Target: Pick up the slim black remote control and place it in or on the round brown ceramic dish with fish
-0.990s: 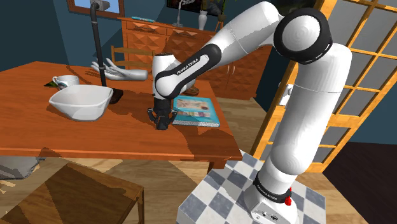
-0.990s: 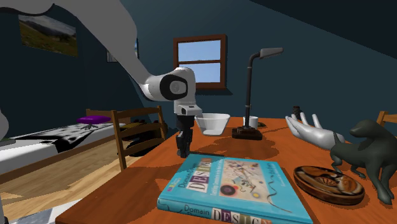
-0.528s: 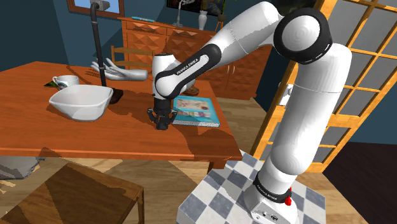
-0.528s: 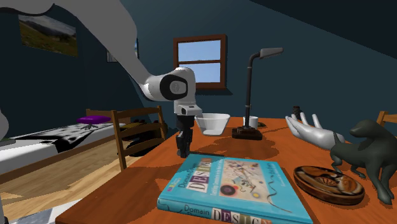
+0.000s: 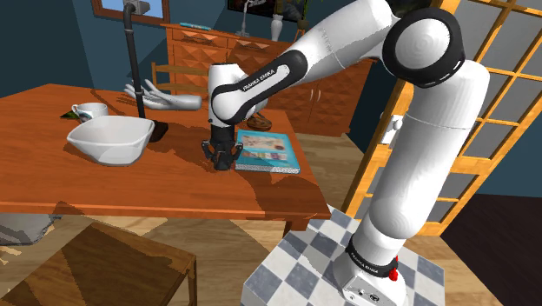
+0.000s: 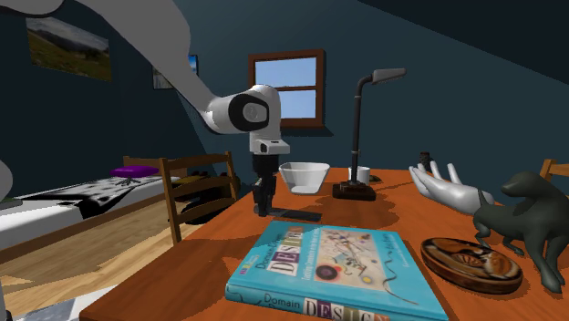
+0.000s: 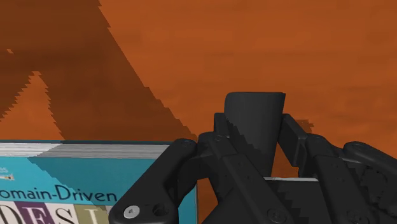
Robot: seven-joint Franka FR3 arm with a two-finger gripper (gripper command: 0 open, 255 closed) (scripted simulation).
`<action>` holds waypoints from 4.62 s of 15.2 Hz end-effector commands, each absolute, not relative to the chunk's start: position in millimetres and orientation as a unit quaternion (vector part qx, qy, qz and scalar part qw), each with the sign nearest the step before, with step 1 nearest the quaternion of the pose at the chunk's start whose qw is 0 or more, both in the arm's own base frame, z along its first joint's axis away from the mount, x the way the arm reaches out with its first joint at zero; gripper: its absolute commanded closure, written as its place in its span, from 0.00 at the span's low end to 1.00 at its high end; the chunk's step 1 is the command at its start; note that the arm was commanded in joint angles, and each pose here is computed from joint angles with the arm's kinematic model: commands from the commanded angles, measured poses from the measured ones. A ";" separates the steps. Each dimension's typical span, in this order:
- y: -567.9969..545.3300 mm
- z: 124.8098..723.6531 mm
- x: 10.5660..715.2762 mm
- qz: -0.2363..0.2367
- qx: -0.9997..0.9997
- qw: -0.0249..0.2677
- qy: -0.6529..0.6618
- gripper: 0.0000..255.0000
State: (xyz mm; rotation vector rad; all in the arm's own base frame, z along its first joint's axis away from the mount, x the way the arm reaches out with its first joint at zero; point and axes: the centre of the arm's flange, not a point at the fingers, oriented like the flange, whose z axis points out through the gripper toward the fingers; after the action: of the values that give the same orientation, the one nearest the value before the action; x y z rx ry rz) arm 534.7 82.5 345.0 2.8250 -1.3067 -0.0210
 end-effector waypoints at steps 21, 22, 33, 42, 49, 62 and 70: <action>20.5 431.3 554.7 -0.007 0.907 0.015 -0.420 1.00; 8.0 430.9 558.9 -0.007 0.907 0.015 -0.420 1.00; -129.5 426.7 605.2 -0.007 0.907 0.015 -0.420 1.00; -242.0 423.2 643.1 -0.007 0.907 0.015 -0.420 1.00; -292.2 405.8 659.9 -0.007 0.907 0.015 -0.420 1.00; -292.2 363.2 660.0 -0.007 0.907 0.015 -0.420 1.00; -291.8 362.9 659.8 -0.007 0.907 0.014 -0.420 0.00</action>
State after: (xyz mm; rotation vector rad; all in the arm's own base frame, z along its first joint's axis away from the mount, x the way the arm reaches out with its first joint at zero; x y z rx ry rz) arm 659.8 -291.8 363.0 2.8249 -1.3069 -0.0213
